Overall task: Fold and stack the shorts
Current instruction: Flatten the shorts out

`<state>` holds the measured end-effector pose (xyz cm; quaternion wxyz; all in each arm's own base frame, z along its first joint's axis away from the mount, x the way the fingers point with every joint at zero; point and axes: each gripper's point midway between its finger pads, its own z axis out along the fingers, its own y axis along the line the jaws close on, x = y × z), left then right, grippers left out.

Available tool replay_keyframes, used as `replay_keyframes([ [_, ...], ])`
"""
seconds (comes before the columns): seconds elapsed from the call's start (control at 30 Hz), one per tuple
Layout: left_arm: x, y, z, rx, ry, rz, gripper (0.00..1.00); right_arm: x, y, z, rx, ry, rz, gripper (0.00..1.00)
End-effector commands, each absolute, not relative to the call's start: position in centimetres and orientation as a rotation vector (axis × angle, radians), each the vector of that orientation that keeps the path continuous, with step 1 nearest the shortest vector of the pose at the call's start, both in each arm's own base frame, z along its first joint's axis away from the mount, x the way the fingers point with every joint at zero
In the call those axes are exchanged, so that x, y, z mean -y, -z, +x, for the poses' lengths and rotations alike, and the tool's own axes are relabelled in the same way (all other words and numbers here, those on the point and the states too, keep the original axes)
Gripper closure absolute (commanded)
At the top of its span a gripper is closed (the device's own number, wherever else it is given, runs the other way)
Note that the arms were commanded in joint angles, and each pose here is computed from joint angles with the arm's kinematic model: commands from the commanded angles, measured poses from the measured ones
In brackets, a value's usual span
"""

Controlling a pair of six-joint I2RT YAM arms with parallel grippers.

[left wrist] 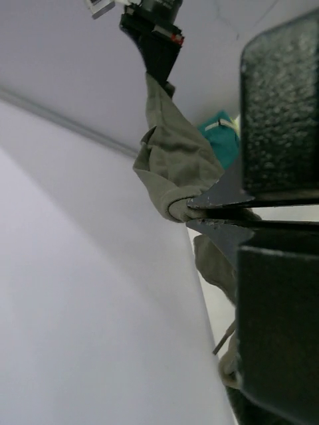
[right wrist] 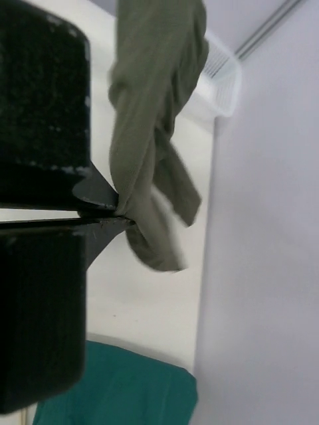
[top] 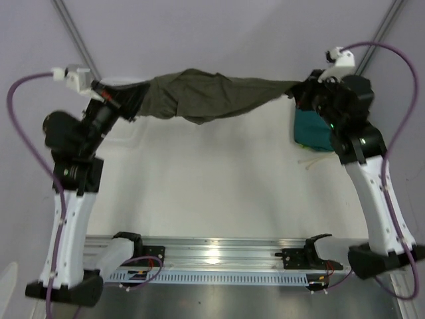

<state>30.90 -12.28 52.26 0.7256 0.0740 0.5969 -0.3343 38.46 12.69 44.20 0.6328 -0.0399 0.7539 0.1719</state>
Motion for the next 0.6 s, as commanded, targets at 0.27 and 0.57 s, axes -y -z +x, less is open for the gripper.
replay_keyframes([
  [0.27, 11.5, -56.1, 18.5, -1.071, 0.741, 0.243, 1.0, -8.2, -57.2, 26.3, -1.256, -0.388, -0.063, 1.0],
  [0.57, 12.5, -54.8, 27.2, -1.202, 0.755, 0.22, 1.0, -9.8, -53.6, 33.0, -1.419, -0.376, -0.054, 1.0],
])
